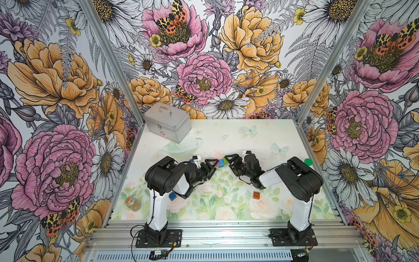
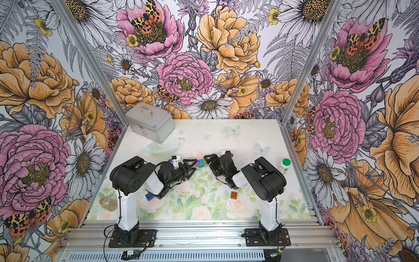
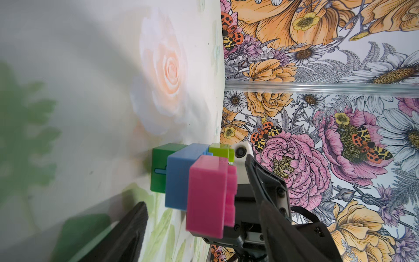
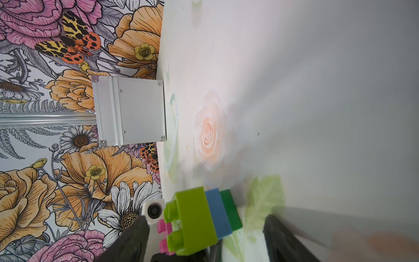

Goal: Assemble the letter v with lego
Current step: Assemble the lego brick with the lego brick.

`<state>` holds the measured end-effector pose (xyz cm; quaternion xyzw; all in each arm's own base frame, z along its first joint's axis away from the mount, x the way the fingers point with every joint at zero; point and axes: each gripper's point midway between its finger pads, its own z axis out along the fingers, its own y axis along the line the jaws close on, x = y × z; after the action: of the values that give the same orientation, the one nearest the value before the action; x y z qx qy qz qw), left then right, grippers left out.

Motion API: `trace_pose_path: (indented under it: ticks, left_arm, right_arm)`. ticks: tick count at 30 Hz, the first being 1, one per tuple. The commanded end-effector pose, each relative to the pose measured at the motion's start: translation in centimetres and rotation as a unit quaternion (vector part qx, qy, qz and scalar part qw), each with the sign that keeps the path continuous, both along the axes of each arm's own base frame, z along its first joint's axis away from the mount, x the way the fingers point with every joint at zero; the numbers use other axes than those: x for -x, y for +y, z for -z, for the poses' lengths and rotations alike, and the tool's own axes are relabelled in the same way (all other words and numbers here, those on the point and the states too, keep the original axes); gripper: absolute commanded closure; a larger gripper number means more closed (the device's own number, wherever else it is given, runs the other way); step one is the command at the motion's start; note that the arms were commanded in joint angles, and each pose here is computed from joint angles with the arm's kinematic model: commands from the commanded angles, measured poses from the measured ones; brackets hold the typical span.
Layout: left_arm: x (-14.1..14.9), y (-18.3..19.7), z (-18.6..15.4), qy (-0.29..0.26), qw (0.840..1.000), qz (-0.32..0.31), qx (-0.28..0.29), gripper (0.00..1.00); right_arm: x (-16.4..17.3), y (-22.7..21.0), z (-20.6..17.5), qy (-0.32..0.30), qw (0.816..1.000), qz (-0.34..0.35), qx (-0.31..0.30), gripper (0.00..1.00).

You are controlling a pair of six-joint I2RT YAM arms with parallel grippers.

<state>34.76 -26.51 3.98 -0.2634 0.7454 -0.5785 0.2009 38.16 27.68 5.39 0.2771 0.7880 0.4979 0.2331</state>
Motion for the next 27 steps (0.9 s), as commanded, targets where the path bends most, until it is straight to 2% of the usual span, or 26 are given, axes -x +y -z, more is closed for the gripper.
trace_pose_path:
  ticks: [1, 8, 27]
  left_arm:
    - [4.3, 2.9, 10.3, 0.150, 0.981, -0.012, -0.119, 0.23]
    - [4.5, 3.0, 11.0, 0.157, 0.980, -0.013, -0.123, 0.32]
    - [3.9, 2.8, 11.7, 0.163, 0.979, -0.022, -0.118, 0.36]
  right_arm:
    - [-0.7, 0.8, -0.1, -0.004, 1.000, 0.002, -0.002, 0.19]
    - [-0.9, 1.4, 0.0, -0.003, 1.000, 0.000, -0.005, 0.26]
    - [-0.8, 1.6, 1.1, 0.000, 1.000, 0.007, -0.015, 0.38]
